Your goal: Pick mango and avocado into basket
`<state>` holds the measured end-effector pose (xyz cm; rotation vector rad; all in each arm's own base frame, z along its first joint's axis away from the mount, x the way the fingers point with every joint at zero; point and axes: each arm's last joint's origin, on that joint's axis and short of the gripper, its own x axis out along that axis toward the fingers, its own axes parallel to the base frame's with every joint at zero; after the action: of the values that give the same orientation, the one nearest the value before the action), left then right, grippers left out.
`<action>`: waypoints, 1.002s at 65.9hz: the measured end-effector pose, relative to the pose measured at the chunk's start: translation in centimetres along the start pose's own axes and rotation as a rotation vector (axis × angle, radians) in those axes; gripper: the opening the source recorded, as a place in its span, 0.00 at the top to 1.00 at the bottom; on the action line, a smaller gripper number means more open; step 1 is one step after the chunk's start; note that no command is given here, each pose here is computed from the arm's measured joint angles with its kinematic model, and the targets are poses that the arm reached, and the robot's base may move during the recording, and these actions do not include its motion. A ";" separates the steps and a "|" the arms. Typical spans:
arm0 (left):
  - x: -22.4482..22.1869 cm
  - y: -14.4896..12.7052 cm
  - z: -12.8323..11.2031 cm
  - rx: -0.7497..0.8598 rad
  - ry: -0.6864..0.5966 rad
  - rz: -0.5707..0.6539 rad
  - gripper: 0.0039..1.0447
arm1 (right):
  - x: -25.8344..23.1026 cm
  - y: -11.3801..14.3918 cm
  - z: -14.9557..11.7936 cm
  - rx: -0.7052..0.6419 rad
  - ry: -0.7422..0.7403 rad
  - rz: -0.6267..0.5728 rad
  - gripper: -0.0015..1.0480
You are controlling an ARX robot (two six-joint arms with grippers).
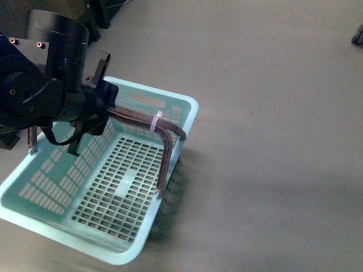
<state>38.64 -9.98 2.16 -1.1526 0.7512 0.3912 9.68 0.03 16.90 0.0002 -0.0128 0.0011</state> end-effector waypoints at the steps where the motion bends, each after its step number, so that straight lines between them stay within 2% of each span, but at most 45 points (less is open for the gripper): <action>1: -0.3 0.1 0.0 -0.004 0.001 0.003 0.86 | 0.0 0.0 0.0 0.000 0.000 0.000 0.08; 6: -1.3 0.2 0.0 0.031 -0.004 0.015 0.87 | 0.0 0.0 0.0 0.000 0.000 0.000 0.08; 23: -7.8 -0.5 1.2 -0.024 -0.054 -0.007 0.87 | 0.0 0.0 0.0 0.000 0.000 0.000 0.08; 46: -23.3 -2.6 4.3 -0.203 -0.162 -0.199 0.87 | 0.0 0.0 0.0 0.000 0.000 0.000 0.08; 56: -29.1 -2.6 4.8 -0.250 -0.202 -0.286 0.87 | 0.0 0.0 0.0 0.000 0.000 0.000 0.08; 66: -32.7 -2.3 4.9 -0.292 -0.208 -0.326 0.87 | 0.0 0.0 0.0 0.000 0.000 0.000 0.08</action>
<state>18.88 -3.24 27.93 -1.4563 0.3215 0.3460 9.68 0.03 16.90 0.0002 -0.0128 0.0011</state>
